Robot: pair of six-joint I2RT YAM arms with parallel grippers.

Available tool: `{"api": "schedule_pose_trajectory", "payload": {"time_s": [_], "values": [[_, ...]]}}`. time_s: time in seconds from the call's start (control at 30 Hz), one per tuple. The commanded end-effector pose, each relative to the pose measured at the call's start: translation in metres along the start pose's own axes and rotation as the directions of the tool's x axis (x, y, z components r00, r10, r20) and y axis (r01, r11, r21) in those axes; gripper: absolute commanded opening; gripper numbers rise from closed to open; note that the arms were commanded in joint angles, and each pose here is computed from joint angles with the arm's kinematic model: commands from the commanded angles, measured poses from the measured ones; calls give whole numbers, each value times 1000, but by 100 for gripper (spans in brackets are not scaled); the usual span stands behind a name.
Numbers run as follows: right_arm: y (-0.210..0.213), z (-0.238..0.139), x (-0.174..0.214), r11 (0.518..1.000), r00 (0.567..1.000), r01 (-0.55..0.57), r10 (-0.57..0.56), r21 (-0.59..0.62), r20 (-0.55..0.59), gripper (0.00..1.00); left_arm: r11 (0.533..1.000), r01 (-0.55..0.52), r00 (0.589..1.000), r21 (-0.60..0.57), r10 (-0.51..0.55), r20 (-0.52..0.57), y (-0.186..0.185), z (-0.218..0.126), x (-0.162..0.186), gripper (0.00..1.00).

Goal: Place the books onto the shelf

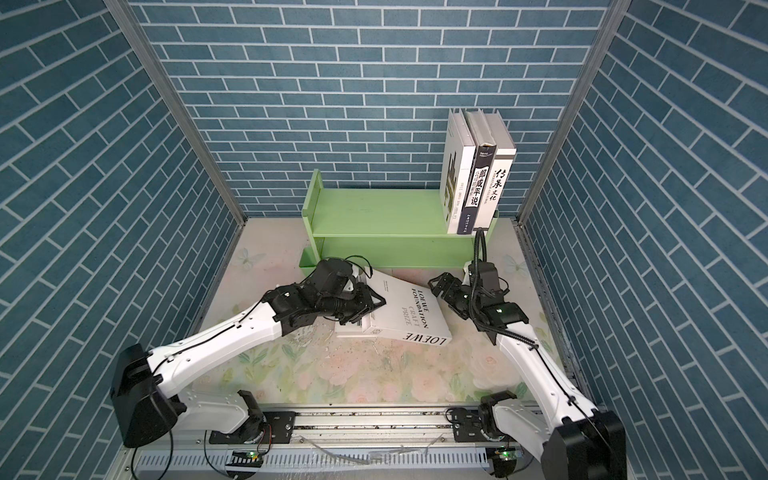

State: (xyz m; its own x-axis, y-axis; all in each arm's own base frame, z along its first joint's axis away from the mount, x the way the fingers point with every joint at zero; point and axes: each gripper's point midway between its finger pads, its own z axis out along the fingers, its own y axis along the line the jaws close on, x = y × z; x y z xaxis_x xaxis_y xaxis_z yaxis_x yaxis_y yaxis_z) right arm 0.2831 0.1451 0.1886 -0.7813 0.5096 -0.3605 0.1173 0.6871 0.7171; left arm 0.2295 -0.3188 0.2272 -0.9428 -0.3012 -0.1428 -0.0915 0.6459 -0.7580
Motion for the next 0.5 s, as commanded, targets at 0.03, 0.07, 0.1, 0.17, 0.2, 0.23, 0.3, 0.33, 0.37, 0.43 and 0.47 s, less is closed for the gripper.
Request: {"api": "schedule_pose_trajectory", "payload": {"time_s": [0.03, 0.07, 0.1, 0.17, 0.2, 0.23, 0.3, 0.33, 0.37, 0.43, 0.47], "values": [[6, -21, 8, 1000, 1000, 0, 0, -16, -5, 93, 996, 0, 999, -86, -5, -54, 10, -33, 16, 19], [7, -25, 9, 1000, 1000, -5, 5, -21, -6, 93, 996, -1, 999, -85, -3, -53, 8, -40, 17, 19], [7, -28, 10, 1000, 1000, -11, 11, -20, -7, 93, 997, -4, 999, -82, 0, -47, 4, -47, 17, 19], [6, -34, 13, 1000, 1000, -8, 7, -14, -8, 93, 998, -18, 1000, -67, 17, -26, -5, -64, 14, 18], [6, -36, 13, 1000, 1000, -1, 1, -12, -2, 93, 998, -23, 1000, -63, 23, -11, -9, -72, 12, 18], [7, -40, 12, 1000, 1000, 6, -6, -18, 8, 94, 998, -31, 999, -53, 32, 8, -14, -83, 10, 18], [9, -47, 11, 999, 999, 25, -24, -24, 29, 96, 999, -44, 998, -21, 44, 42, -25, -101, 7, 18], [11, -53, 8, 999, 998, 36, -35, -21, 43, 97, 999, -44, 997, -2, 44, 59, -30, -110, 5, 17], [14, -59, 5, 998, 997, 55, -54, -19, 59, 97, 999, -47, 996, 22, 45, 72, -36, -119, 4, 17], [29, -74, -3, 993, 990, 117, -114, -30, 87, 99, 997, -57, 994, 60, 52, 94, -50, -136, 1, 17], [36, -82, -8, 988, 984, 149, -145, -30, 103, 99, 995, -68, 993, 75, 60, 104, -56, -146, 1, 17]]}}
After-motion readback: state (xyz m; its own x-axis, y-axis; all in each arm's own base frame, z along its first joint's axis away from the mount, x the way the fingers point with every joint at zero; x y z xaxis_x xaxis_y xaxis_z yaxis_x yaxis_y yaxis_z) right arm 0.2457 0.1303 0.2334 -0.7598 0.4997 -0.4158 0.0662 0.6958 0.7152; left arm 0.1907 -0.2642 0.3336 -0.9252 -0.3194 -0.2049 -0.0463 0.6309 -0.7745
